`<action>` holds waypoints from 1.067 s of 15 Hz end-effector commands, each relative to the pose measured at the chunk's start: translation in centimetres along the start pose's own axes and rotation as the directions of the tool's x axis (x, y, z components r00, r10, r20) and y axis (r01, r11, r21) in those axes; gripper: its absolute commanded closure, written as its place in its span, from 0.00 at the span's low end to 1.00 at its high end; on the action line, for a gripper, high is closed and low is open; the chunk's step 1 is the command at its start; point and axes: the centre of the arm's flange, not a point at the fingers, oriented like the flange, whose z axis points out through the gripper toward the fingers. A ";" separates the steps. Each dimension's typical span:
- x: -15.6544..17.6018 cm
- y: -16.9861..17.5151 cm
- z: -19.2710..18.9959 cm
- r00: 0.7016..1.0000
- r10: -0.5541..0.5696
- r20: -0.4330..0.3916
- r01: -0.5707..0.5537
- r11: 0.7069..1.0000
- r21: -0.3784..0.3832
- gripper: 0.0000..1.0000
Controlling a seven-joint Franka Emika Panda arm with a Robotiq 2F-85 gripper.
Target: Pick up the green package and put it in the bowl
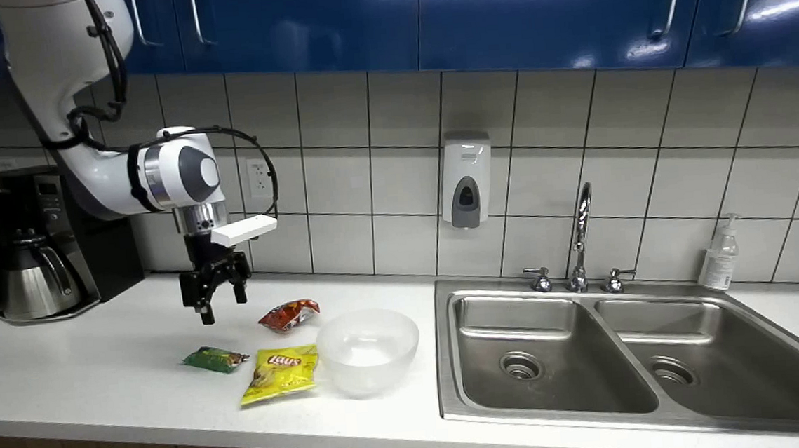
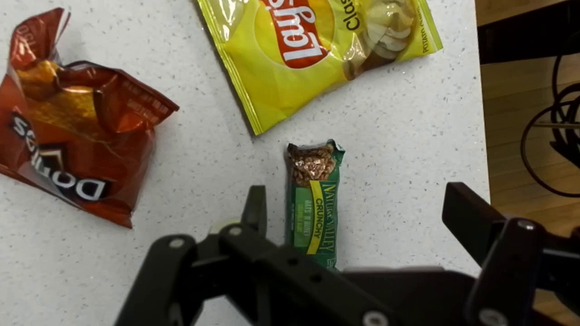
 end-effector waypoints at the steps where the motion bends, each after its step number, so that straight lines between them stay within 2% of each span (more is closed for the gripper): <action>1: 2.6 2.6 0.8 0.999 -0.013 0.038 0.012 1.000 0.020 0.00; 8: 5.7 3.7 3.5 0.998 0.004 0.069 -0.009 0.998 0.068 0.00; 16: 6.5 3.9 6.6 0.993 -0.008 0.114 -0.008 0.990 0.140 0.00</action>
